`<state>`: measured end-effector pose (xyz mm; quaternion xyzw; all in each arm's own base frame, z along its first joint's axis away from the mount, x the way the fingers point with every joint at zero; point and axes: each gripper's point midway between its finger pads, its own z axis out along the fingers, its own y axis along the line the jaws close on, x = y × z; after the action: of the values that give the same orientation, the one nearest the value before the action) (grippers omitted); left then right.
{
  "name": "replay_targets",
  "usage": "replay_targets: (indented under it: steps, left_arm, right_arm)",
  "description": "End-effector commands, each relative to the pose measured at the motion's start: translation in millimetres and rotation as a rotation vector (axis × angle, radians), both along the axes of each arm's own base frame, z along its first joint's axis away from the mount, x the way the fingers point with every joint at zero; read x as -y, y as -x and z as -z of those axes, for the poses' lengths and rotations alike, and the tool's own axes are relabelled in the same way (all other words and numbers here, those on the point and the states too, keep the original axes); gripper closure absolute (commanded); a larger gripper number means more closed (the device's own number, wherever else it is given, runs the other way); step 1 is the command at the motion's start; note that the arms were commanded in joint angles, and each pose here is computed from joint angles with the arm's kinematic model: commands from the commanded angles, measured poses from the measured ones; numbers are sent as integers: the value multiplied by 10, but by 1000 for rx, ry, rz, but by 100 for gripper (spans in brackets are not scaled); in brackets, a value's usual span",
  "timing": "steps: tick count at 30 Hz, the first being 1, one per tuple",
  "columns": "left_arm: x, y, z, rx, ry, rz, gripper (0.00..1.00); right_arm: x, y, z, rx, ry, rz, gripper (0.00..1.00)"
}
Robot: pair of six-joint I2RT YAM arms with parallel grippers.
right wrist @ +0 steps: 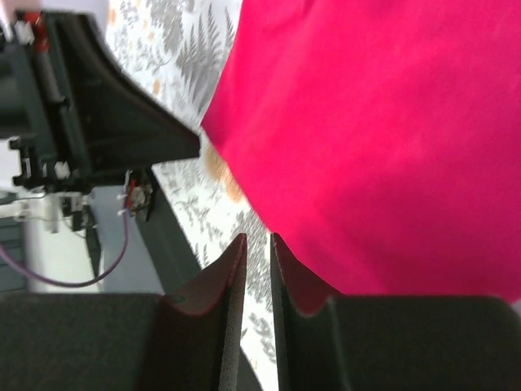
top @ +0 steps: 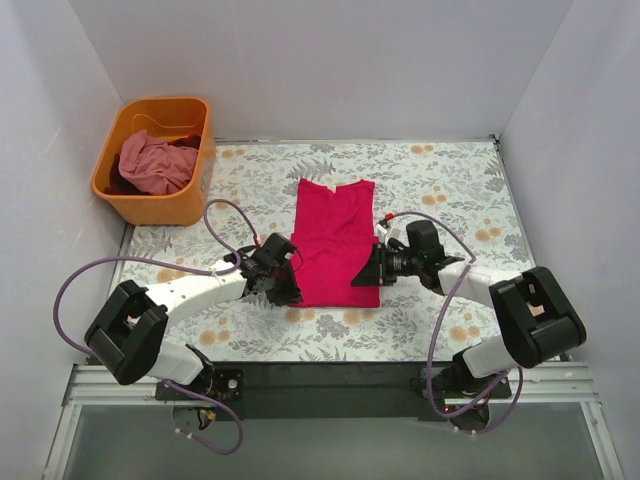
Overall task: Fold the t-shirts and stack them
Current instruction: Fold the tshirt
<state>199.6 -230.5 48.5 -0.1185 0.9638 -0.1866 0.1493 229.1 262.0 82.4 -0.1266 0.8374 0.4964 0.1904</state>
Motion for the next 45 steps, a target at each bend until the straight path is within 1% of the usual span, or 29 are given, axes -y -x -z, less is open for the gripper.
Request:
replay_targets:
  steps: [1, 3, 5, 6, 7, 11, 15, 18, 19, 20, 21, 22, 24, 25, 27, 28, 30, 31, 32, 33, 34, 36, 38, 39, 42, 45]
  left_arm:
    - [36, 15, 41, -28, 43, -26, 82]
    - [-28, 60, 148, -67, 45, -47, 83]
    - [-91, 58, 195, -88, 58, -82, 86]
    - [-150, 103, 269, -106, 51, -98, 87]
    - [-183, 104, 290, -125, 61, -119, 89]
    - [-232, 170, 331, -159, 78, -133, 90]
    - [-254, 225, 316, -171, 86, -144, 91]
    - [-271, 261, 249, -162, 103, -149, 91]
    - [-271, 256, 179, -138, 119, -150, 90]
    - [-287, 255, 134, -128, 122, -156, 88]
    - [-309, 228, 100, -106, 117, -168, 82]
    - [-306, 188, 6, -77, 127, -172, 79]
    - [-358, 152, -47, -58, 98, -186, 74]
    - [-372, 129, -73, -47, 88, -183, 68]
    - [-361, 73, -130, -38, 69, -172, 61]
    - [-367, 53, -131, -31, 50, -156, 53]
    - [-357, 11, -119, -41, 13, -134, 43]
    - [-360, -11, -122, -30, -9, -115, 39]
    - [-381, 5, -70, -50, -43, -108, 35]
    - [-333, -32, -120, -40, -41, -94, 33]
    - [-363, -76, -102, -12, -86, -96, 33]
    - [-367, -93, -59, -21, -137, -78, 32]
    - [-405, -94, -17, -22, -195, -68, 34]
    - [-396, -105, 12, -30, -215, -64, 36]
    - [-401, -103, 34, -29, -247, -54, 40]
    - [-377, -109, 41, -25, -255, -42, 40]
  right_arm:
    - [146, 320, 35, -107, -57, -5, 76]
    - [306, 305, 123, -146, -54, 58, 75]
    - [441, 398, 301, -218, -39, 95, 75]
    - [540, 360, 366, -241, -36, 139, 75]
    - [594, 384, 465, -277, -26, 155, 75]
    - [681, 425, 652, -344, -2, 181, 75]
    - [712, 413, 705, -358, 32, 200, 76]
    - [754, 354, 563, -294, 73, 194, 76]
    - [791, 305, 538, -263, 108, 208, 75]
    - [831, 270, 492, -238, 141, 217, 73]
    - [905, 330, 446, -215, 200, 207, 72]
    - [986, 190, 376, -163, 265, 246, 69]
    - [1048, 152, 246, -95, 320, 259, 66]
    - [1136, 150, 234, -90, 389, 281, 62]
    - [1143, 187, 167, -53, 443, 285, 58]
    - [1203, 176, 185, -48, 496, 322, 55]
    - [1172, 288, 201, -54, 547, 309, 53]
    - [1202, 290, 227, -60, 582, 339, 49]
    - [1171, 360, 255, -71, 603, 324, 47]
    - [1164, 380, 285, -78, 620, 325, 43]
    - [1137, 398, 293, -84, 623, 321, 42]
    - [1043, 420, 298, -91, 633, 310, 39]
    - [978, 425, 300, -82, 653, 300, 38]
    - [949, 390, 295, -80, 663, 299, 38]
    - [849, 359, 302, -85, 678, 279, 38]
    - [757, 337, 309, -78, 698, 265, 40]
